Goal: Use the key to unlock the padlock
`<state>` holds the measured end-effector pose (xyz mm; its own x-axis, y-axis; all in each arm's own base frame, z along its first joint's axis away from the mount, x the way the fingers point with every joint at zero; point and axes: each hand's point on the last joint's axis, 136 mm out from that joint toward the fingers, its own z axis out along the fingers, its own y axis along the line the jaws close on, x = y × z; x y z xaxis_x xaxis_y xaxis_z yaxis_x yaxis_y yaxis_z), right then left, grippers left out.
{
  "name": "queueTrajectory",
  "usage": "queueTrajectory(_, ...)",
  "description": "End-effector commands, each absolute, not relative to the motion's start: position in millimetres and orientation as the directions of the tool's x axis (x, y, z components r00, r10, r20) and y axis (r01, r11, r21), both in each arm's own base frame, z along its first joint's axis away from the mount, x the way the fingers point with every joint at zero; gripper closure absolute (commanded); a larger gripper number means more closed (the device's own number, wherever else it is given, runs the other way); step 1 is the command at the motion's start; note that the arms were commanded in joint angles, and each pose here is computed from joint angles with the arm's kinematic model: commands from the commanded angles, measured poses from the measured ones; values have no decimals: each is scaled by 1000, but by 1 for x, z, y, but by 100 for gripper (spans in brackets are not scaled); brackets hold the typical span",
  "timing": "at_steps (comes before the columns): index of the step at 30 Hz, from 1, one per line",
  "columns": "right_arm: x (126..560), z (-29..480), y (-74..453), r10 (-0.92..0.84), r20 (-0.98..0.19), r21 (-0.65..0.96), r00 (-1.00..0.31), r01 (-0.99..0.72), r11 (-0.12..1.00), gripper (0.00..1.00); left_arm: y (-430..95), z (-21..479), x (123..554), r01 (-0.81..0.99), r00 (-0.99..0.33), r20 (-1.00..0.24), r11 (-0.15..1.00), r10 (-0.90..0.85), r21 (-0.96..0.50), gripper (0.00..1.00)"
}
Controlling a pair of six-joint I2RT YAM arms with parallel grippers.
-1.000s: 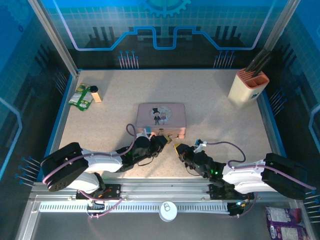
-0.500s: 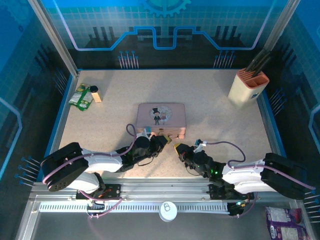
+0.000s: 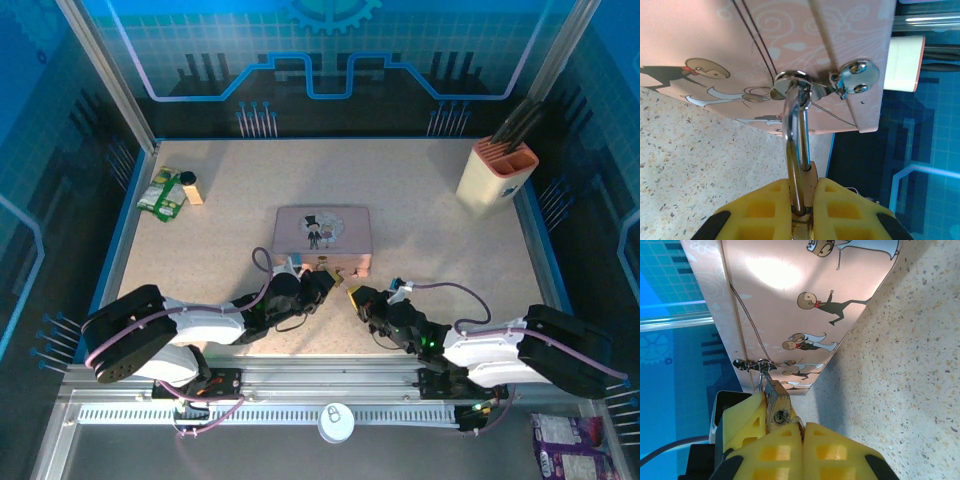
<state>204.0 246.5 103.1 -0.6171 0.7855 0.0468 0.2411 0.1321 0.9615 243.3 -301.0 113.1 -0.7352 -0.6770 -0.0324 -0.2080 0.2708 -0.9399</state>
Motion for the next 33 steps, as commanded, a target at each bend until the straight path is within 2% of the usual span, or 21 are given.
queueTrajectory(1,211,108,245,800,65,966,-596,239,99,100,-319,165,246,-76,-752,-34,137,-658,-988,100)
queueTrajectory(33,212,118,250,781,64,970,-621,223,98,100,-326,158,238,-56,-778,-52,152,-626,-987,100)
